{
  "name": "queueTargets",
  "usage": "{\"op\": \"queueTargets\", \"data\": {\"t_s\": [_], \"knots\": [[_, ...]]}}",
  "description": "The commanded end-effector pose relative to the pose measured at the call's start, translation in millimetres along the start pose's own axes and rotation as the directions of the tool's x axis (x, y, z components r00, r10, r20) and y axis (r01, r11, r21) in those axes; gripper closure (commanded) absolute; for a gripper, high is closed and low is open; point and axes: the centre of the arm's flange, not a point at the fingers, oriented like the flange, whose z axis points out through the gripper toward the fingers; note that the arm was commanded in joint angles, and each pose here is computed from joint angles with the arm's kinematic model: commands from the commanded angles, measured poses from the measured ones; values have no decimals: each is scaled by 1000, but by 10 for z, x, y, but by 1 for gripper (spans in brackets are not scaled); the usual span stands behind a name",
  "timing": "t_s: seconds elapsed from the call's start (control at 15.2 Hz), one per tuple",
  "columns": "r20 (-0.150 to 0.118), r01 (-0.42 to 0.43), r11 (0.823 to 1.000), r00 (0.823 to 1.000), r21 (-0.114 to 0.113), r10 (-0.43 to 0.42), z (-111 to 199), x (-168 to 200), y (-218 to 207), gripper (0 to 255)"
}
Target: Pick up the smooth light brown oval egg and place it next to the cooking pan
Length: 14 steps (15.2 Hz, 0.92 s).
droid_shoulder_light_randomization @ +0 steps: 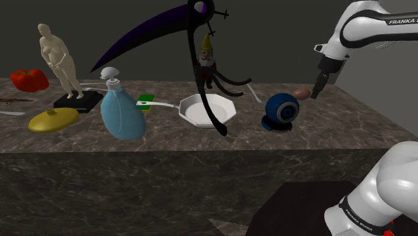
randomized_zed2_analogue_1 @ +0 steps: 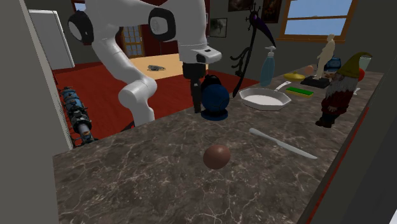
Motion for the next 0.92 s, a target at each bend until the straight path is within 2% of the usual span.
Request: {"op": "queueTargets", "data": {"t_s": [0.0,0.4,0.86], "knots": [[-2,55,998,998,10,-55,72,-8,290,0],[-13,203,978,979,43,-203,203,56,1121,0],[-31,364,928,931,77,-363,382,276,2025,0]]}}
